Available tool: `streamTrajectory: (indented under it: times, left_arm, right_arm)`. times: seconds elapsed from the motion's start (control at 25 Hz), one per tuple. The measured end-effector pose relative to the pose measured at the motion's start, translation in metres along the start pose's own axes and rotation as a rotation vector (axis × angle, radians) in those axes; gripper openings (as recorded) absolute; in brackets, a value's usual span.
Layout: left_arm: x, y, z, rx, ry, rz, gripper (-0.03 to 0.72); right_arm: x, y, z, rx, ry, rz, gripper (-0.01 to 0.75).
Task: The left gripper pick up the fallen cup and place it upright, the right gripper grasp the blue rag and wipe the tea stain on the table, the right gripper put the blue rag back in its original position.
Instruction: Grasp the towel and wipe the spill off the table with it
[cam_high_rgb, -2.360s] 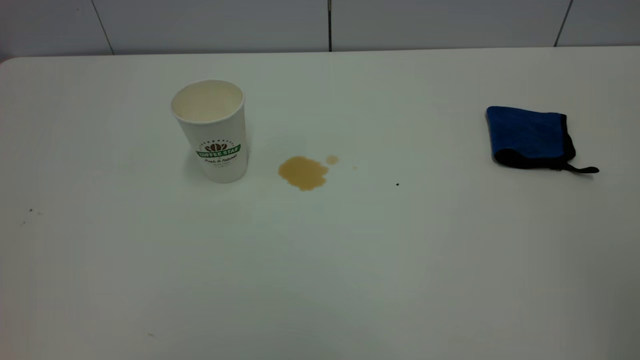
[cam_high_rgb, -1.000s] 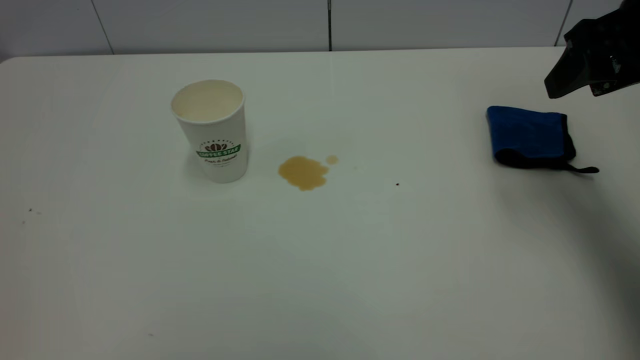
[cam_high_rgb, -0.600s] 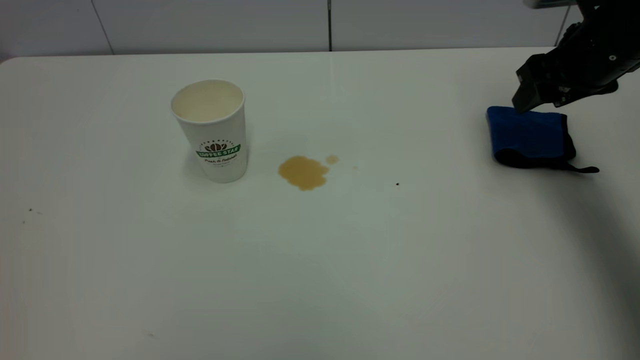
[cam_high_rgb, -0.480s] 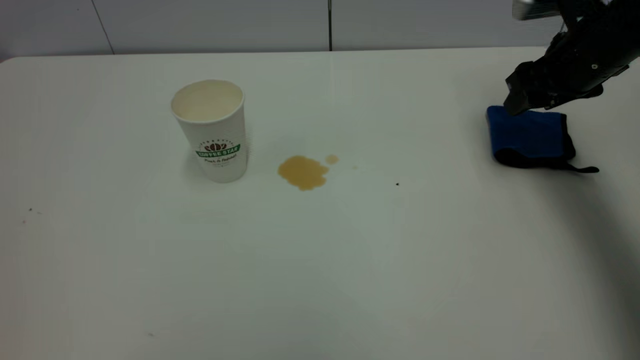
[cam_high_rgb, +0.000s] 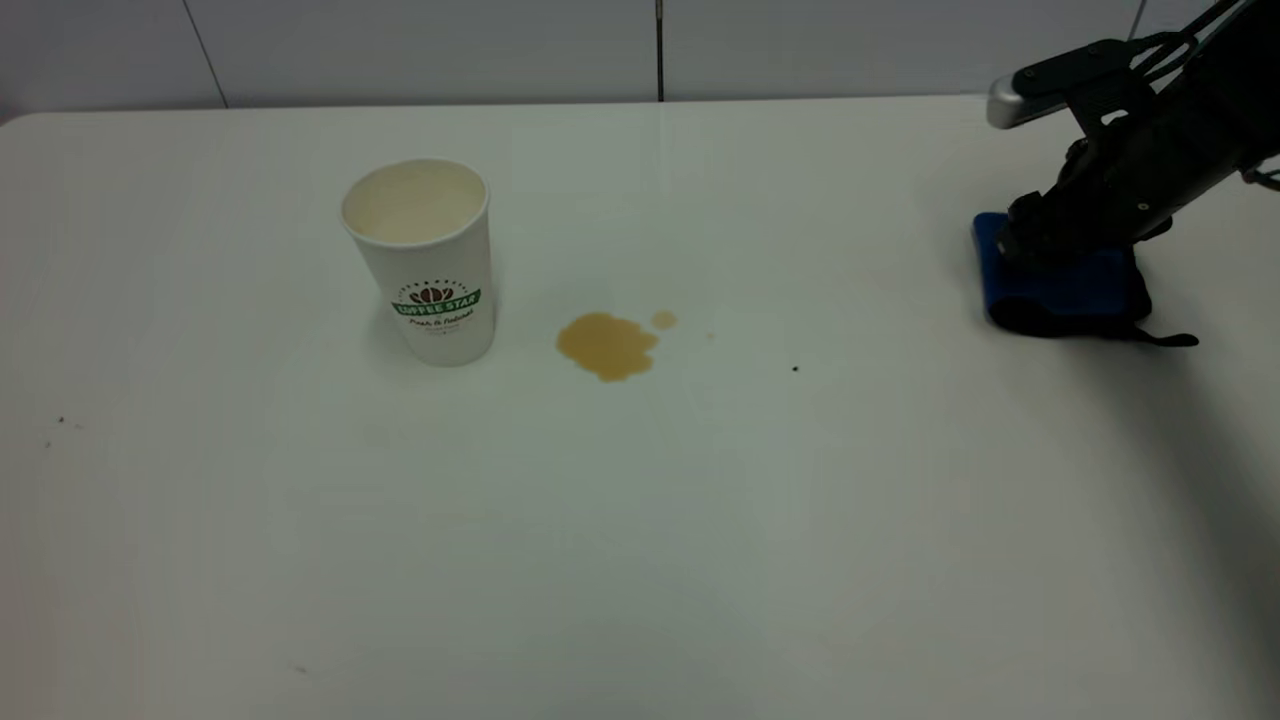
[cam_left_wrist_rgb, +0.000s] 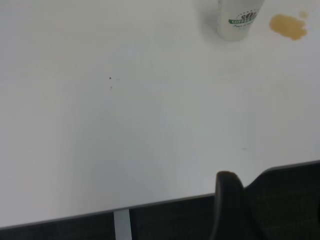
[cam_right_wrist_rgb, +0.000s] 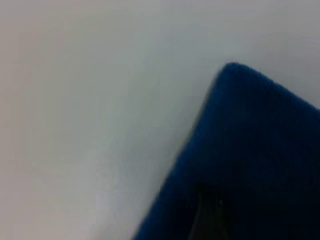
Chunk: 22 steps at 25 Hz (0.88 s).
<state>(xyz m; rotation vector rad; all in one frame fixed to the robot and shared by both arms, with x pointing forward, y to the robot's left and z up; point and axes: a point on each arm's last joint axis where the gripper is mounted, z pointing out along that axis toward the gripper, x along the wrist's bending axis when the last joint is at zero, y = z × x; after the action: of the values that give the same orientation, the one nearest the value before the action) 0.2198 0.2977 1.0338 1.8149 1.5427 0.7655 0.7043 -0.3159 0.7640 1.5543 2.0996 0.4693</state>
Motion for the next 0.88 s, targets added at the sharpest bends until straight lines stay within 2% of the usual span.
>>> streamTrajectory:
  times: [0.08,0.12,0.2,0.32,0.4,0.52,0.76,0.88]
  left_arm:
    - [0.000,0.000,0.000,0.000,0.000,0.000,0.443]
    - [0.000,0.000,0.000,0.000,0.000,0.000,0.443]
    - [0.000,0.000,0.000,0.000,0.000,0.000,0.443]
    - [0.000,0.000,0.000,0.000,0.000,0.000,0.443]
    - [0.000,0.000,0.000,0.000,0.000,0.000,0.443]
    - [0.000,0.000,0.000,0.000,0.000,0.000,0.443]
    - [0.000,0.000,0.000,0.000,0.000,0.001,0.443]
    - [0.000,0.000,0.000,0.000,0.000,0.000,0.443]
  right_arm:
    - [0.000,0.000,0.001,-0.002,-0.003,-0.002,0.563]
    - [0.000,-0.001,0.003,0.000,-0.001,0.000,0.528]
    - [0.005,0.000,0.004,0.004,0.014,-0.004,0.410]
    - [0.015,0.002,0.005,0.004,0.035,-0.022,0.135]
    - [0.024,0.005,0.006,-0.004,0.036,-0.039,0.046]
    - [0.043,0.016,0.007,-0.024,0.061,-0.070,0.030]
    - [0.109,0.046,0.003,-0.062,0.254,-0.134,0.026]
    - [0.138,0.061,-0.002,-0.097,0.314,-0.172,0.026]
